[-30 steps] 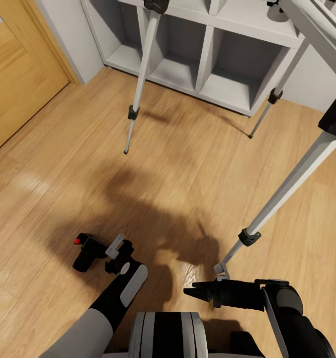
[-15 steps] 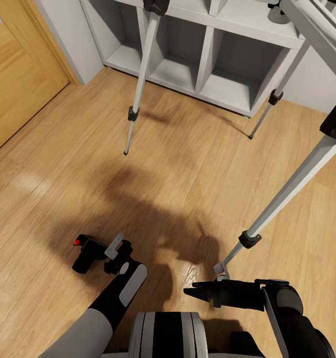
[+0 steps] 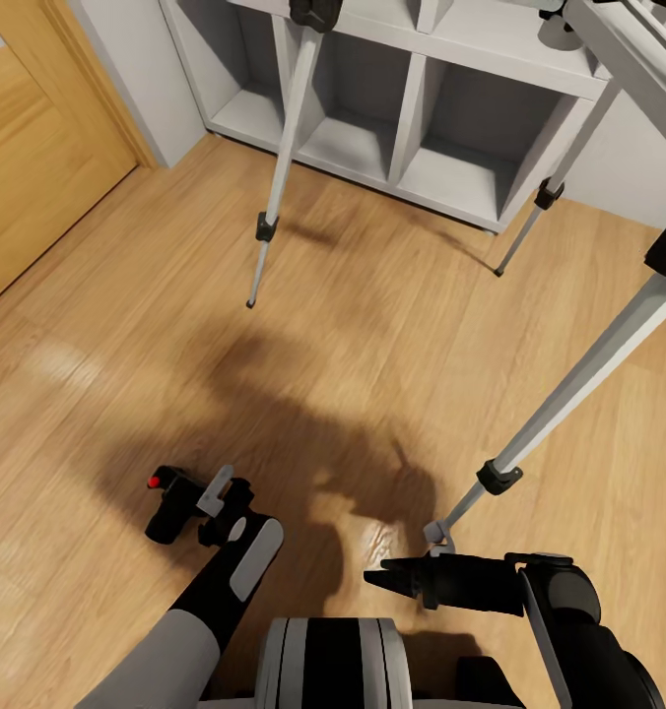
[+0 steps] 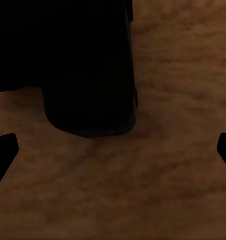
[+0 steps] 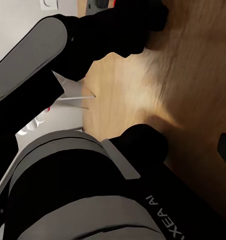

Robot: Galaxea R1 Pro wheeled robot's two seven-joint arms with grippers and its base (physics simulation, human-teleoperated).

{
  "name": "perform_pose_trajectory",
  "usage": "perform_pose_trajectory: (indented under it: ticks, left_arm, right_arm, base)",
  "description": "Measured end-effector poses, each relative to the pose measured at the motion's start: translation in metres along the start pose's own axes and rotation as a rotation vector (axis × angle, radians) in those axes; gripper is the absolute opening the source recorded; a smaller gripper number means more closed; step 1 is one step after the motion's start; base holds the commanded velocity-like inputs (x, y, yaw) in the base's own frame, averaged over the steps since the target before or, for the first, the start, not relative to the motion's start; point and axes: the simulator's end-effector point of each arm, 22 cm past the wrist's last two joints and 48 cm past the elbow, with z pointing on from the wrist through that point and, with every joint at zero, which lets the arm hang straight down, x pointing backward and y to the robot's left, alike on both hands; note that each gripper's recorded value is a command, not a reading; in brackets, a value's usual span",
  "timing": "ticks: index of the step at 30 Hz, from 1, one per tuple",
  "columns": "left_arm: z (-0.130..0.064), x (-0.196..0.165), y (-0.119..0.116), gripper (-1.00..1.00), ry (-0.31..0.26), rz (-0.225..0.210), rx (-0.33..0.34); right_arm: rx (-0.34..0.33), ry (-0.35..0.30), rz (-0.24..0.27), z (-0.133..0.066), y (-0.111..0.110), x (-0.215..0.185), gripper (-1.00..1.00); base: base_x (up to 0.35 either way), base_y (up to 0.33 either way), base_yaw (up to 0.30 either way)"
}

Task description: Attach the digital camera to the camera tripod in the bedroom.

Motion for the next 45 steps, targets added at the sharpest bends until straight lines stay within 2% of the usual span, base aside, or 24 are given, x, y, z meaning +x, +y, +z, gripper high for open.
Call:
perform_pose_trajectory:
  ticks: [21, 32, 45]
  left_arm:
    - [0.0004, 0.0007, 0.0006, 1.00, 0.002, 0.001, -0.001]
    - [0.0007, 0.0014, 0.0019, 1.00, 0.002, 0.006, -0.003]
    - [0.0010, 0.0021, 0.0026, 1.00, 0.003, 0.007, -0.005]
  right_arm:
    - [-0.003, 0.002, -0.001, 0.0007, 0.0008, 0.0004, 1.00]
    - [-0.003, 0.002, -0.001, 0.0005, 0.0008, 0.0003, 1.00]
    - [-0.002, 0.001, -0.001, 0.0004, 0.0006, 0.0002, 1.00]
  base:
    - [0.003, 0.002, 0.000]
    - [0.129, 0.000, 0.000]
    - [0.018, 0.000, 0.000]
